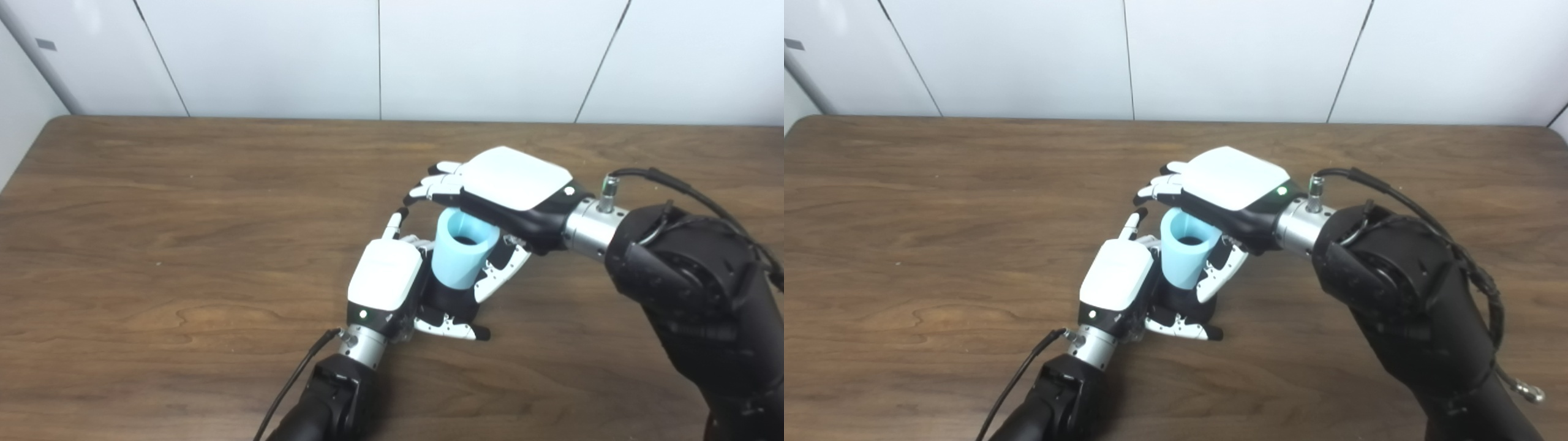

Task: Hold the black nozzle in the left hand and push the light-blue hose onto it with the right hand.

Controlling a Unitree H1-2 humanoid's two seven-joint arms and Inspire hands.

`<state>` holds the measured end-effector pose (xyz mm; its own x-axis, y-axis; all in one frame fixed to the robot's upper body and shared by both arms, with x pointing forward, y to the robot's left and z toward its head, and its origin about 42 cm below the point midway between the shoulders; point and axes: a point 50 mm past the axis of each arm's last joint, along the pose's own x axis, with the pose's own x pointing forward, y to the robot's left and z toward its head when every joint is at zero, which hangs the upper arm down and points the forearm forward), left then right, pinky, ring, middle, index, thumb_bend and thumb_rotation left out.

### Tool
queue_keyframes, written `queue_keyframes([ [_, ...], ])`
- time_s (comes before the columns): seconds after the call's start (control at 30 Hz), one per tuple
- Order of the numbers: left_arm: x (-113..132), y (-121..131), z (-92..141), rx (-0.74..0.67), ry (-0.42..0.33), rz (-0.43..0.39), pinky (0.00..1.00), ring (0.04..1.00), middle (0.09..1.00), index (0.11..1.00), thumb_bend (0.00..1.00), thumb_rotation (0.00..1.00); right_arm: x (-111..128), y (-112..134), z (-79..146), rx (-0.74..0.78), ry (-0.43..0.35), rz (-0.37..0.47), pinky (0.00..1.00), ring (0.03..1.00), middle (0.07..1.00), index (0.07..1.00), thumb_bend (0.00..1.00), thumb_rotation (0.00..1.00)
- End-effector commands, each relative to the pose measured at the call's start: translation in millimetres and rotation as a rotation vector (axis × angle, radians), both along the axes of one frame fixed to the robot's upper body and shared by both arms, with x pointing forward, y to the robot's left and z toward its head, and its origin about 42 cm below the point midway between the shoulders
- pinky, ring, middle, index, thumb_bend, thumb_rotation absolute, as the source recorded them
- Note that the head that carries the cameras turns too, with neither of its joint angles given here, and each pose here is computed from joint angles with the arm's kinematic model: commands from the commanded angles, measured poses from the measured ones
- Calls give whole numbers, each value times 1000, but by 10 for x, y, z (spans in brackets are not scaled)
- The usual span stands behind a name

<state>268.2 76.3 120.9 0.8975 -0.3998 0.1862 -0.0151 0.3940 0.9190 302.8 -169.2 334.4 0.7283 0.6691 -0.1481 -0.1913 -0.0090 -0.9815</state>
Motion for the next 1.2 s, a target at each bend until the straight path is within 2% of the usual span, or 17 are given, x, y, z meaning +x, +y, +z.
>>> queue_keyframes([
  [0.0,-161,-7,-267,53,93,-10,992,617,475,495,523,0,-18,-5,272,56,-107,11,849,942,911,883,982,325],
  [0.3,-174,-9,-290,59,104,-2,999,612,468,497,523,0,-41,-87,549,142,-112,0,842,952,927,898,988,383],
  [0.53,-165,9,-301,61,102,0,995,615,464,500,523,0,-128,-156,668,169,-146,21,966,935,919,897,940,398],
  [0.6,-162,17,-304,60,101,1,992,614,464,501,523,0,-184,-187,649,166,-141,17,963,940,915,894,907,433],
  [0.73,-156,30,-308,62,103,5,993,613,467,499,523,0,-303,-240,540,141,-142,20,890,968,945,904,837,597],
  [0.83,-151,37,-318,66,102,1,993,615,469,499,523,0,-402,-289,385,106,-139,29,925,996,992,945,816,720],
  [1.03,-132,57,-311,58,99,1,993,619,476,494,523,0,-528,-282,152,53,-168,30,995,1000,1000,999,790,832],
  [1.17,-117,70,-308,68,90,-2,997,615,471,499,523,0,-578,-279,52,17,-176,28,1000,1000,1000,1000,769,853],
])
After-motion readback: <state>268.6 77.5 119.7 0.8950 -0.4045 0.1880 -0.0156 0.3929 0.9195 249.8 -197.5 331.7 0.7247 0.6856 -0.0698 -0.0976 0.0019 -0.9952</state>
